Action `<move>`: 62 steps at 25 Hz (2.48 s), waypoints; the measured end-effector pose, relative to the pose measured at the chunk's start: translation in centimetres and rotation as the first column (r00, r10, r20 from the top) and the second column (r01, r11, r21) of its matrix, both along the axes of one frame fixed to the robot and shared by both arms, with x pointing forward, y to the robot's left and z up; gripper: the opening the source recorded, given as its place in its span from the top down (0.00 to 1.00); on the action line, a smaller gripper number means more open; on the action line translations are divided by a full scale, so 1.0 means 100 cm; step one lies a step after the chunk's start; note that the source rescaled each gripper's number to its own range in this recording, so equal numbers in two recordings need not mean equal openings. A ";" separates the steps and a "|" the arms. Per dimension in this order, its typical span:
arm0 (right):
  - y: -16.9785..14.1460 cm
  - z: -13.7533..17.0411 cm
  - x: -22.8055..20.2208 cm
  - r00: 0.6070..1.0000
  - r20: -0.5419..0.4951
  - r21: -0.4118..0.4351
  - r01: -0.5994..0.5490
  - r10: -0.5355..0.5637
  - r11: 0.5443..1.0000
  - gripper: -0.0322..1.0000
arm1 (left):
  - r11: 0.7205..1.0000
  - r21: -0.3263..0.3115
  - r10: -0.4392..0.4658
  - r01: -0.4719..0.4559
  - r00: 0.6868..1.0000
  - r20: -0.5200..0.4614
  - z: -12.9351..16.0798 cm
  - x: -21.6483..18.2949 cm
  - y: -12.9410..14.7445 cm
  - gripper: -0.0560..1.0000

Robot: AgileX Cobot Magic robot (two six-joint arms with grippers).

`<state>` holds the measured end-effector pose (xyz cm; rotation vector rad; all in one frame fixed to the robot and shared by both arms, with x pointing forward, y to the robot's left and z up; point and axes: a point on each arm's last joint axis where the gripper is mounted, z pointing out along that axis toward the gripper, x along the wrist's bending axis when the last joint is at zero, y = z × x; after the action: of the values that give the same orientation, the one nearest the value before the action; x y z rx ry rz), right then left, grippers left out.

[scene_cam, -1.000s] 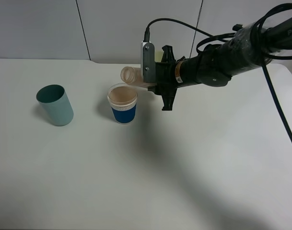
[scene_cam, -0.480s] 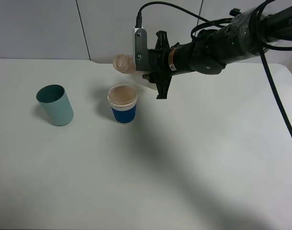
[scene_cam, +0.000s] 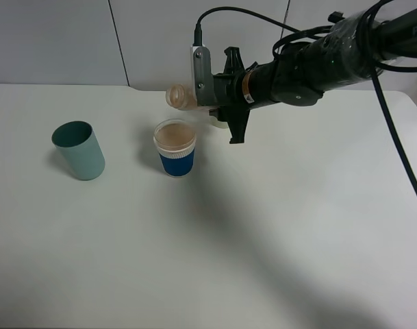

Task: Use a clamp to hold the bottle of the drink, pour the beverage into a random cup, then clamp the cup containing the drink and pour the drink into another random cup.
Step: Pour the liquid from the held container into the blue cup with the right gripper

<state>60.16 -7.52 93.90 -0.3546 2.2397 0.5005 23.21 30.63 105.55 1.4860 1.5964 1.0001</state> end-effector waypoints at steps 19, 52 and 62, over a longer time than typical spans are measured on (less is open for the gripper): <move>0.000 -0.003 -0.003 0.999 0.025 -0.109 -0.043 0.046 0.993 0.96 | 1.000 0.000 0.000 0.000 1.000 0.000 0.000 0.000 0.000 0.00; -0.004 0.007 -0.005 0.991 0.087 -0.277 -0.077 0.105 0.958 0.96 | 1.000 0.000 0.000 0.000 1.000 0.000 0.000 0.000 0.000 0.00; 0.004 0.009 -0.007 0.986 0.098 -0.290 -0.097 0.131 0.952 0.96 | 1.000 0.000 0.000 0.000 1.000 0.000 0.000 0.000 0.000 0.00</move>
<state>59.41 -7.17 94.78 -0.6491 2.1866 0.2079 23.21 30.63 105.55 1.4860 1.5964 1.0002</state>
